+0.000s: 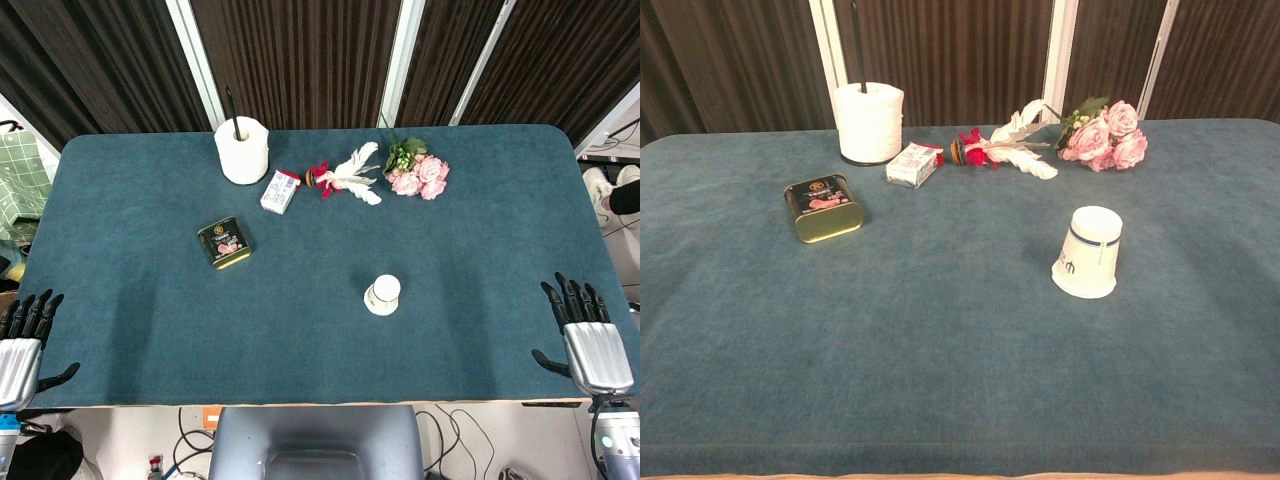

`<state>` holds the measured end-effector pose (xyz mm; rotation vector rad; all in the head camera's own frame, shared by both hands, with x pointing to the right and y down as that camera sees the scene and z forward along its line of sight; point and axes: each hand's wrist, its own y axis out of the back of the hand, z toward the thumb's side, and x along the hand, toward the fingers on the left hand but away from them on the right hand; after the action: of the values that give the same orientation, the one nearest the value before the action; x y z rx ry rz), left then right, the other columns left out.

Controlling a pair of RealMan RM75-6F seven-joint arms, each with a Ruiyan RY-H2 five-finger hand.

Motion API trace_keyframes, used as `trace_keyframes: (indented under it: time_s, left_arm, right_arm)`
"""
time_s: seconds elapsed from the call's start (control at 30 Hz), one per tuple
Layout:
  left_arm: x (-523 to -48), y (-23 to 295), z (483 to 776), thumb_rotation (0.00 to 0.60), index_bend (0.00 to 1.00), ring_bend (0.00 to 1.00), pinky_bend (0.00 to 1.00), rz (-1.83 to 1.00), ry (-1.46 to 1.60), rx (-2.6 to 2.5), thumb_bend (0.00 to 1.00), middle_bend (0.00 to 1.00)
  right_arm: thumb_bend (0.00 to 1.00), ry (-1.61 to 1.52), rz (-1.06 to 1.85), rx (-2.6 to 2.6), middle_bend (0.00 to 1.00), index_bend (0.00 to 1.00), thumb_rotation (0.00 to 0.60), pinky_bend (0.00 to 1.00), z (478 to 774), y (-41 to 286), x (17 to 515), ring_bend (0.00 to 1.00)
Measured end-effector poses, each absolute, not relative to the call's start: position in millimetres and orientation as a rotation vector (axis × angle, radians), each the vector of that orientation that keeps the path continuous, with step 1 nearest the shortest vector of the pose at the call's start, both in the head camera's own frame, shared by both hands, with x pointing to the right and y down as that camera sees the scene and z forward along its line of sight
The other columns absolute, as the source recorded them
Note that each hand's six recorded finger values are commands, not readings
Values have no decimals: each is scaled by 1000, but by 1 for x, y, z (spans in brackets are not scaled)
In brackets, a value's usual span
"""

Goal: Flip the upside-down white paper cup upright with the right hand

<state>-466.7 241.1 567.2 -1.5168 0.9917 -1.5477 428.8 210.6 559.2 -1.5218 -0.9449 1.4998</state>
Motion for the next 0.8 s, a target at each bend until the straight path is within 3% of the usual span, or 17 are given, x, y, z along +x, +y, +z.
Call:
trace_keyframes:
  time_s: [0.53, 0.8]
  left_arm:
    - [-468, 242, 566, 599, 3, 1, 2, -1551, 993, -1515, 1, 1]
    - [-474, 244, 569, 599, 1, 1, 1, -1577, 1002, -1502, 1, 1]
  right_arm:
    - [0, -942, 1487, -1544, 1, 0, 599, 1, 562, 206, 425, 1]
    - [3, -897, 1450, -1736, 0, 7, 600, 1, 598, 175, 396, 1]
